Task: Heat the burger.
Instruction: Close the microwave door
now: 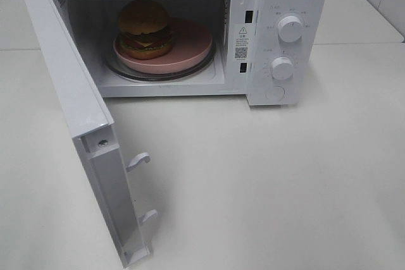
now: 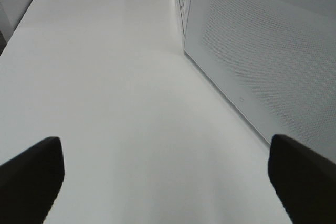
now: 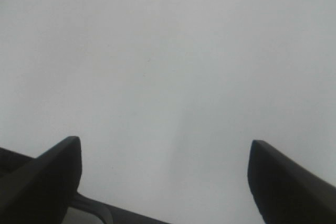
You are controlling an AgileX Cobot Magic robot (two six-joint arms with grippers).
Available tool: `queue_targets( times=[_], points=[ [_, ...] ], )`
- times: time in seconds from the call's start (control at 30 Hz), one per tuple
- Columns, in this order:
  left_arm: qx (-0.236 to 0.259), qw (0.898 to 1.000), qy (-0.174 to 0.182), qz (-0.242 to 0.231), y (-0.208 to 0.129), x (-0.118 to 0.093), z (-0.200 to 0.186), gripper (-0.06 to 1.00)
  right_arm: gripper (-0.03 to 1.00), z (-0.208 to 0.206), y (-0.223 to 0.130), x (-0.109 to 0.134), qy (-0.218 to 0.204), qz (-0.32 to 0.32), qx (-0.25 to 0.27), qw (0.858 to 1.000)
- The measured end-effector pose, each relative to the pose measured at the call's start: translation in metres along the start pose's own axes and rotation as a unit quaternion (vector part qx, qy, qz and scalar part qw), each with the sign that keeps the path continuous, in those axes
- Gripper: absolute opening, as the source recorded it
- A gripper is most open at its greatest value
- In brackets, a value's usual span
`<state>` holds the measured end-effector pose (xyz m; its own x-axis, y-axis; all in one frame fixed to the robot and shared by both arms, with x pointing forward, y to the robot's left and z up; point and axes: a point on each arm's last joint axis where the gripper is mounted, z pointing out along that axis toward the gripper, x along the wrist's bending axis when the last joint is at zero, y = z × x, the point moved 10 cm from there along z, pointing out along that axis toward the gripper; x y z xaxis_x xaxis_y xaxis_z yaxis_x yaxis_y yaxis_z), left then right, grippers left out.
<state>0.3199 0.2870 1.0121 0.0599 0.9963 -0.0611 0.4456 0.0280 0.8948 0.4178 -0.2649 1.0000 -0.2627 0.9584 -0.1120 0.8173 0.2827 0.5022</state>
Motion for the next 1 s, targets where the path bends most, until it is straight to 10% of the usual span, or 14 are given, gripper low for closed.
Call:
queue_targets(
  times=[1.0],
  points=[
    [0.000,1.000,0.000,0.000,0.000,0.000,0.000,0.97,0.77,-0.055,-0.086,-0.020,-0.076,0.136,-0.264,0.952]
  ],
)
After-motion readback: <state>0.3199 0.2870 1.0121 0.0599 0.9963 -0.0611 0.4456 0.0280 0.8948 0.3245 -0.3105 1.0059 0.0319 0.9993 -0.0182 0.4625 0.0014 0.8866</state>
